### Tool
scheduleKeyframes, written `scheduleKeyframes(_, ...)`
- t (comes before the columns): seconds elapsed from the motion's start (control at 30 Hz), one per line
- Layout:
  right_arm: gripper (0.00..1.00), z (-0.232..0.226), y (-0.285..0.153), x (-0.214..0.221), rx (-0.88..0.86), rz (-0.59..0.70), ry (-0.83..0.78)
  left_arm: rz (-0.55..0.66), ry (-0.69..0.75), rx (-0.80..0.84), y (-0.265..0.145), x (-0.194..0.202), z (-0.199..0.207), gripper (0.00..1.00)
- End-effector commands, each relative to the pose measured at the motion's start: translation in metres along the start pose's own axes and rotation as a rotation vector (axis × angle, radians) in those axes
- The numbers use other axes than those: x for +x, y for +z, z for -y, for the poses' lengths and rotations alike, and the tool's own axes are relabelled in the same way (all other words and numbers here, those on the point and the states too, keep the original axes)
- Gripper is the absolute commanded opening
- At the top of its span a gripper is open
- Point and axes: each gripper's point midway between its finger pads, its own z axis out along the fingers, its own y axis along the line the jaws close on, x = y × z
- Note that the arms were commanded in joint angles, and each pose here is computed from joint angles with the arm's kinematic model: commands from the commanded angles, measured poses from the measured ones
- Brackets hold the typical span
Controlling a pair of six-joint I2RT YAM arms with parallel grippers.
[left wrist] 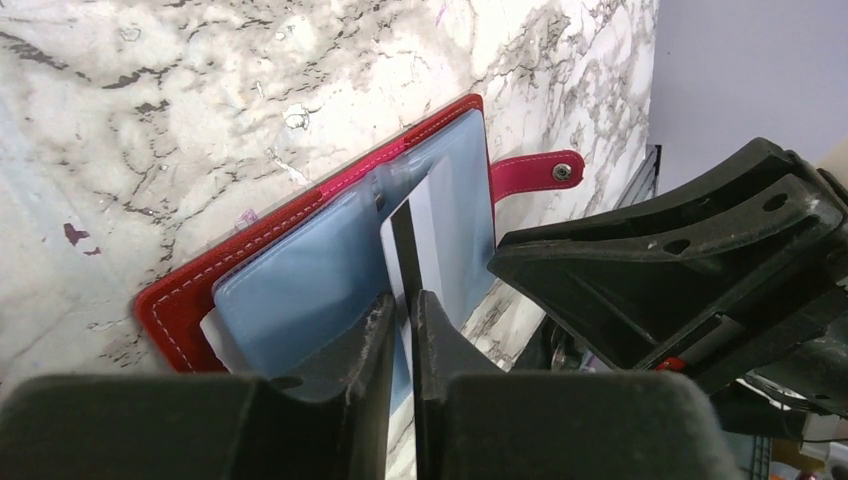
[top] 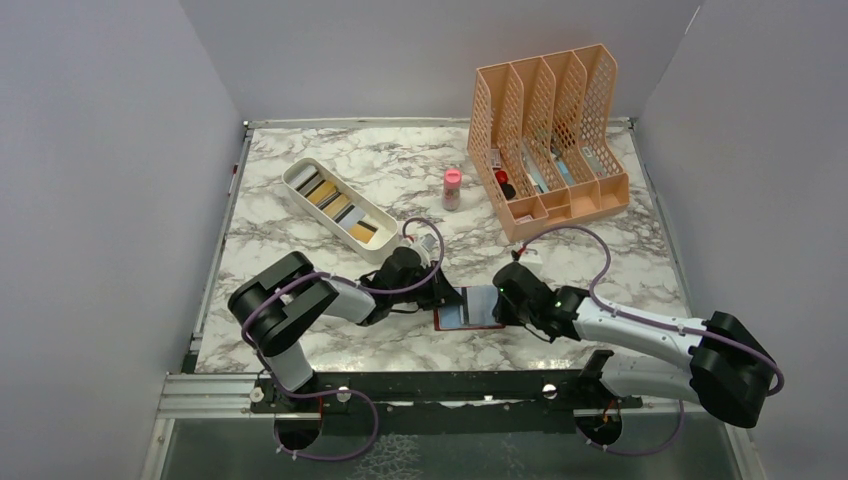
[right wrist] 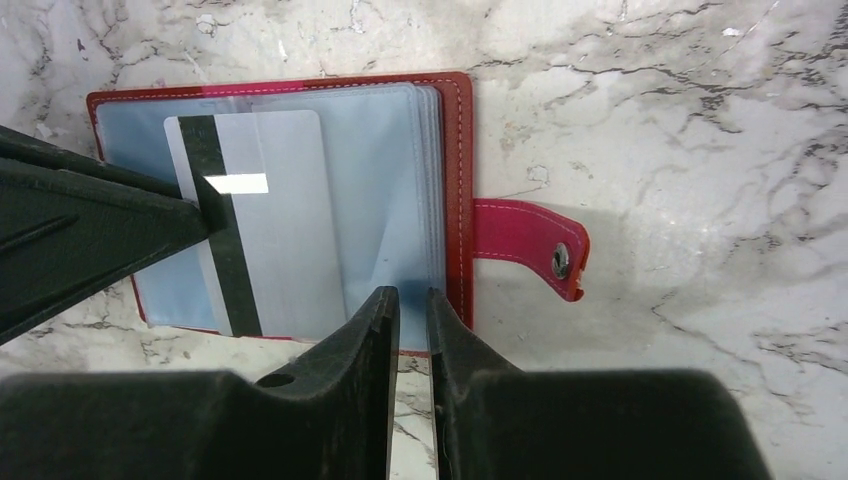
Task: Put the credit cards into the card holder
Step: Insert the credit card into the card holder.
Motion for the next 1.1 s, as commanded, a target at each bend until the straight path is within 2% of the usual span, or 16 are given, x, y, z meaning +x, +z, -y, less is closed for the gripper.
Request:
scheduleKeyframes(0.0,0.23,0.006,-0.005,-0.016,0.058,0.044,-0.004,0.002,0.045,0.032,0.003,-0.003,0.010,0.19)
scheduleKeyframes(0.13,0.29,0.010,-0.007,-0.026,0.090,0.061,0.005,0.013,0.068,0.012,0.003,-0.007,0.009,0.27)
scheduleKeyframes(0.27,0.32,0.016,-0.001,-0.027,0.102,0.041,0.023,0.009,0.070,0.001,0.005,-0.006,0.006,0.30)
scheduleKeyframes(0.6,0.32,0.016,0.013,-0.005,0.049,-0.035,0.051,0.017,0.090,0.010,0.010,-0.010,0.013,0.29)
scheduleKeyframes(0.87,0.30,0.004,0.014,0.003,-0.023,-0.059,0.079,-0.031,0.088,0.013,0.029,0.006,0.019,0.29)
scheduleKeyframes(1.07,0.28,0.012,0.012,0.002,0.008,-0.049,0.083,0.002,0.083,-0.023,0.016,0.005,0.013,0.29)
